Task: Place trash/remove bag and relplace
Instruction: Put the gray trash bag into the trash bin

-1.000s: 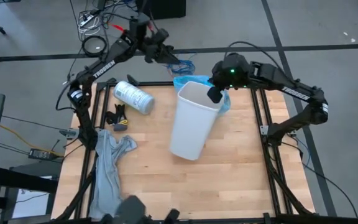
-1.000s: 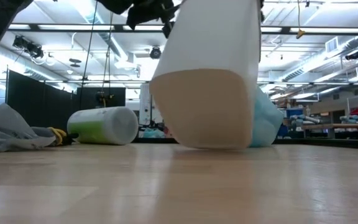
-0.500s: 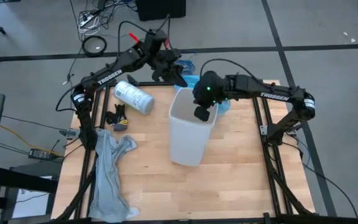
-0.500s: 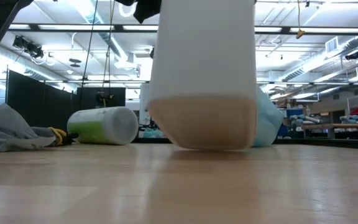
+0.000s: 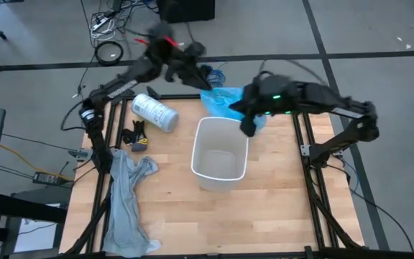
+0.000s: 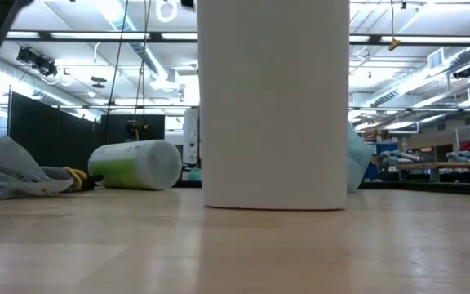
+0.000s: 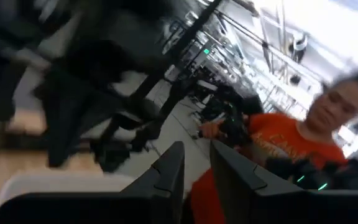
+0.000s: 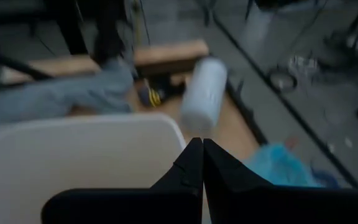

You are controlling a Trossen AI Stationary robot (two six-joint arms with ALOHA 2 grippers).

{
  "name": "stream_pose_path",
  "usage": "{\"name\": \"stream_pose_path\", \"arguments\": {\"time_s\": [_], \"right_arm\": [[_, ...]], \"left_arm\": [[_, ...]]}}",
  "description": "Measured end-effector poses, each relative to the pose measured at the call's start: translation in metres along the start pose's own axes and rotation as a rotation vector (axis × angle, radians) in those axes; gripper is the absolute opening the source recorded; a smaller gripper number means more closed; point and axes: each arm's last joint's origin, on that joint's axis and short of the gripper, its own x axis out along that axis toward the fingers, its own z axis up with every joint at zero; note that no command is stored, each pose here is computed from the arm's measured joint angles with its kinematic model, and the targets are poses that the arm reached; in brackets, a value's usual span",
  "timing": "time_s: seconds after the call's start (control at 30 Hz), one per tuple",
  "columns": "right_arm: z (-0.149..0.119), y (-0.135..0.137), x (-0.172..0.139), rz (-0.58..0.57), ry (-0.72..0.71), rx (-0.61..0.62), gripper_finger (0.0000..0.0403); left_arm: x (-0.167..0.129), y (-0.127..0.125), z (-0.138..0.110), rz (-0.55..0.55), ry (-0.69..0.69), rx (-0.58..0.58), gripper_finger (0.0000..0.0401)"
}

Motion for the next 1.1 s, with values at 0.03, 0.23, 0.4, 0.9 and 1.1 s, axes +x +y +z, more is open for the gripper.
{"name": "stream_pose_path", "arguments": {"time_s": [0.03,0.23,0.4,0.9,1.1], "right_arm": [[0.004,-0.001,-0.013,0.009,-0.036,-0.004,0.0],[0.011,-0.013,-0.096,0.032,-0.247,0.013,0.0],[-0.002,-0.02,-0.137,0.063,-0.285,0.057,0.0],[-0.016,-0.017,-0.139,0.067,-0.165,0.124,0.0],[-0.014,-0.014,-0.127,0.063,-0.134,0.122,0.0]], "left_arm": [[-0.003,-0.022,0.006,-0.005,-0.007,0.064,0.0082],[-0.021,-0.172,0.018,-0.022,-0.062,0.506,0.0051],[-0.022,-0.253,-0.014,-0.041,-0.095,0.653,0.0029],[-0.027,-0.228,-0.159,0.687,0.134,-0.005,0.0014],[-0.002,-0.189,-0.185,0.69,0.252,-0.176,0.0014]]}}
